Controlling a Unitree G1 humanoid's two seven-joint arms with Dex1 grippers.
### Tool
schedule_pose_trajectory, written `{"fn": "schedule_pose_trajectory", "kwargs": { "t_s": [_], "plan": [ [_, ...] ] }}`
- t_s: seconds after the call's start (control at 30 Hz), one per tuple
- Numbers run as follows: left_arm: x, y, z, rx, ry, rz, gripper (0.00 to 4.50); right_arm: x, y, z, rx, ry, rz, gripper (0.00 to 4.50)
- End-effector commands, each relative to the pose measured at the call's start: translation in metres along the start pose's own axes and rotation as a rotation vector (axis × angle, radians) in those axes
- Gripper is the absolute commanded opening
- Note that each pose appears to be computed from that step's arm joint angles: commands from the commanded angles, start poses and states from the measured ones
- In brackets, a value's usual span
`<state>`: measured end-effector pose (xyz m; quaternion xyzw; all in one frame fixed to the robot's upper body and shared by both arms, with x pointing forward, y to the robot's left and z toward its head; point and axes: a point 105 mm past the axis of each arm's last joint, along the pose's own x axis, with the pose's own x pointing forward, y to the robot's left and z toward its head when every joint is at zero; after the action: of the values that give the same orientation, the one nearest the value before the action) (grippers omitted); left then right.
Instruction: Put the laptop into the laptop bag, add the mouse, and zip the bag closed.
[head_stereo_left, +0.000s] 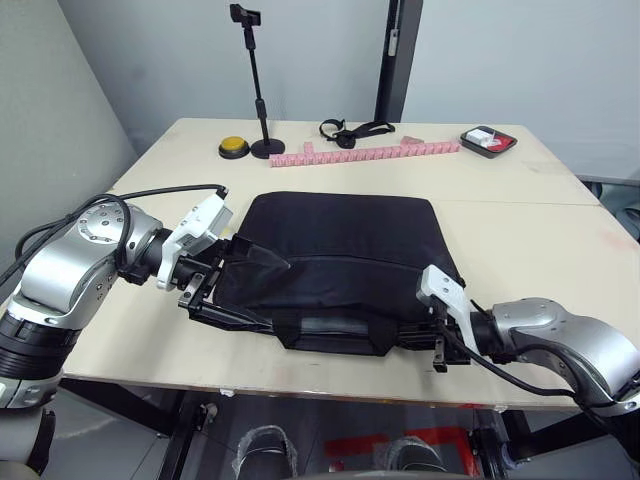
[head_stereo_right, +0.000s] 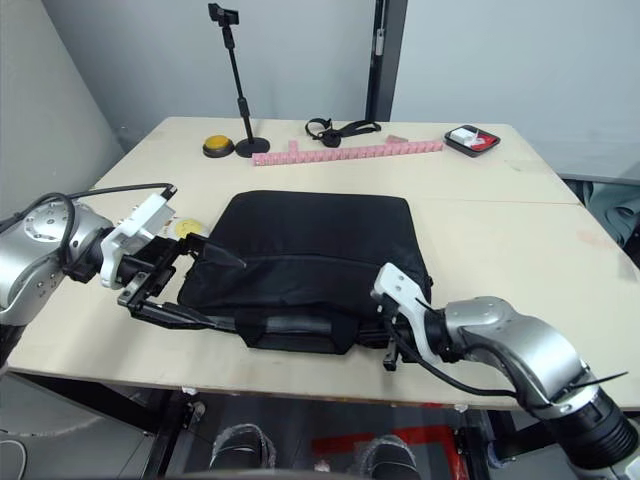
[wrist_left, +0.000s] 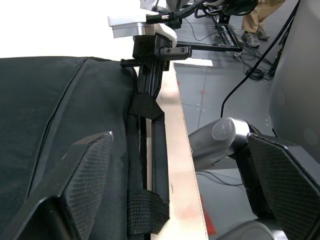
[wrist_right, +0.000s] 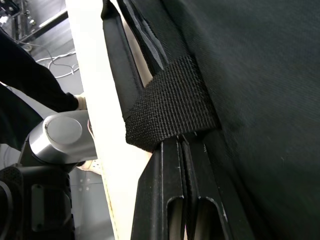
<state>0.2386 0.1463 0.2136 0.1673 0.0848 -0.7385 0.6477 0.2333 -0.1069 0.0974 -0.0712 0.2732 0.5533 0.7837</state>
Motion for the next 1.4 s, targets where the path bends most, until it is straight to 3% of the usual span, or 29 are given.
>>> {"fn": "schedule_pose_trajectory", "kwargs": {
  "t_s": [0.03, 0.23, 0.33, 0.57, 0.73, 0.97, 1.1, 1.27, 1.4],
  "plan": [
    [-0.003, -0.002, 0.005, 0.033, 0.008, 0.001, 4.5, 0.0, 0.009, 0.018, -0.038, -0.054, 0.042, 0.07],
    [-0.008, 0.002, 0.003, 0.022, 0.012, 0.037, 4.5, -0.009, 0.025, 0.054, -0.043, -0.197, 0.161, 0.07],
    [-0.007, 0.003, 0.002, 0.02, 0.008, 0.045, 4.5, -0.005, 0.015, 0.07, -0.067, -0.234, 0.139, 0.07],
    [-0.008, 0.004, 0.0, 0.014, -0.005, 0.077, 4.5, 0.017, 0.008, 0.082, -0.116, -0.196, 0.162, 0.07],
    [-0.017, 0.005, 0.002, 0.0, -0.011, 0.135, 4.5, 0.033, -0.015, 0.083, -0.153, -0.141, 0.089, 0.07],
    [-0.031, 0.0, 0.0, -0.055, 0.007, 0.179, 4.5, 0.04, -0.013, 0.105, -0.195, -0.193, 0.144, 0.07],
    [-0.036, -0.001, -0.009, -0.081, 0.045, 0.202, 4.5, 0.055, -0.03, 0.115, -0.165, -0.211, 0.124, 0.07],
    [-0.036, -0.002, -0.007, -0.091, 0.032, 0.204, 4.5, 0.047, -0.03, 0.125, -0.174, -0.248, 0.186, 0.07],
    [-0.037, -0.002, -0.007, -0.096, 0.029, 0.214, 4.5, 0.051, -0.043, 0.124, -0.184, -0.211, 0.13, 0.07]
  ]
}}
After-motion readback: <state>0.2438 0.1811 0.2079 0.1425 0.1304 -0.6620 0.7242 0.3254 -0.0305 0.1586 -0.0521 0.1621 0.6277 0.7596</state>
